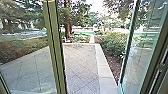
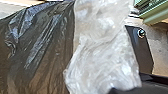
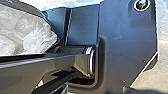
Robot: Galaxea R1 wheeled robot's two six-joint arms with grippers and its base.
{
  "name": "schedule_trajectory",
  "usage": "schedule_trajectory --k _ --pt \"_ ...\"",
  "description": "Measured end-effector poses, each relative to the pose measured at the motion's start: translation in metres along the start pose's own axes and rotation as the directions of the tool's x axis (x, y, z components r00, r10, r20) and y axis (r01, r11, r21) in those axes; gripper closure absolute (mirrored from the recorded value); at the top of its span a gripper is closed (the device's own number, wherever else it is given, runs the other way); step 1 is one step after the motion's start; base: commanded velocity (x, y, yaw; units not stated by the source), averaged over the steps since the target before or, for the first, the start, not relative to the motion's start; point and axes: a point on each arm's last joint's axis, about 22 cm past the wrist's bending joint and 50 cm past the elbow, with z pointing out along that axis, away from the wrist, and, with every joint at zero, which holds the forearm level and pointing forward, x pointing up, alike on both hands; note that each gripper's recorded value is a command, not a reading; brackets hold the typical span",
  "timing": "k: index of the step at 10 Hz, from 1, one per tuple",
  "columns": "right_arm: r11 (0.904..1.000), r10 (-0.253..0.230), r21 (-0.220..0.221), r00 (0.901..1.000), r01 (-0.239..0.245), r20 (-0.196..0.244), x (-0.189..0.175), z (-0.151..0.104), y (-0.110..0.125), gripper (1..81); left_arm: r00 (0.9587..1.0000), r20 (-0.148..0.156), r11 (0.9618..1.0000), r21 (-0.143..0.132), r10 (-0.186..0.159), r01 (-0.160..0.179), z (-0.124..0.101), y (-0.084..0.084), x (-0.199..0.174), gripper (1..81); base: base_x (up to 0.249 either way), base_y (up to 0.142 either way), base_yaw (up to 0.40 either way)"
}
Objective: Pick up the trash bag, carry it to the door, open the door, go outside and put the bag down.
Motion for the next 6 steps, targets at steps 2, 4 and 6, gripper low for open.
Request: schedule_trajectory --k 2,4,6 --pt "1.0 -0.001 0.0 1.0 0.001 0.002 -0.0009 0.0001 -0.0003 1.0 1.0 0.0 1.0 0.0 0.0 0.0 -0.0001 -0.0002 -0.0003 81.1 0.0 -0.089 0.0" --pt "1.0 -0.001 0.0 1.0 0.001 0.001 -0.0008 0.0001 -0.0003 1.0 1.0 0.0 1.0 0.0 0.0 0.0 -0.0001 -0.0002 -0.0004 81.1 0.0 -0.089 0.0" --pt "1.0 -0.001 0.0 1.0 0.001 0.002 -0.0009 0.0001 -0.0003 1.0 1.0 0.0 1.0 0.0 0.0 0.0 0.0 0.0 -0.0003 81.1 0.0 -0.082 0.0"
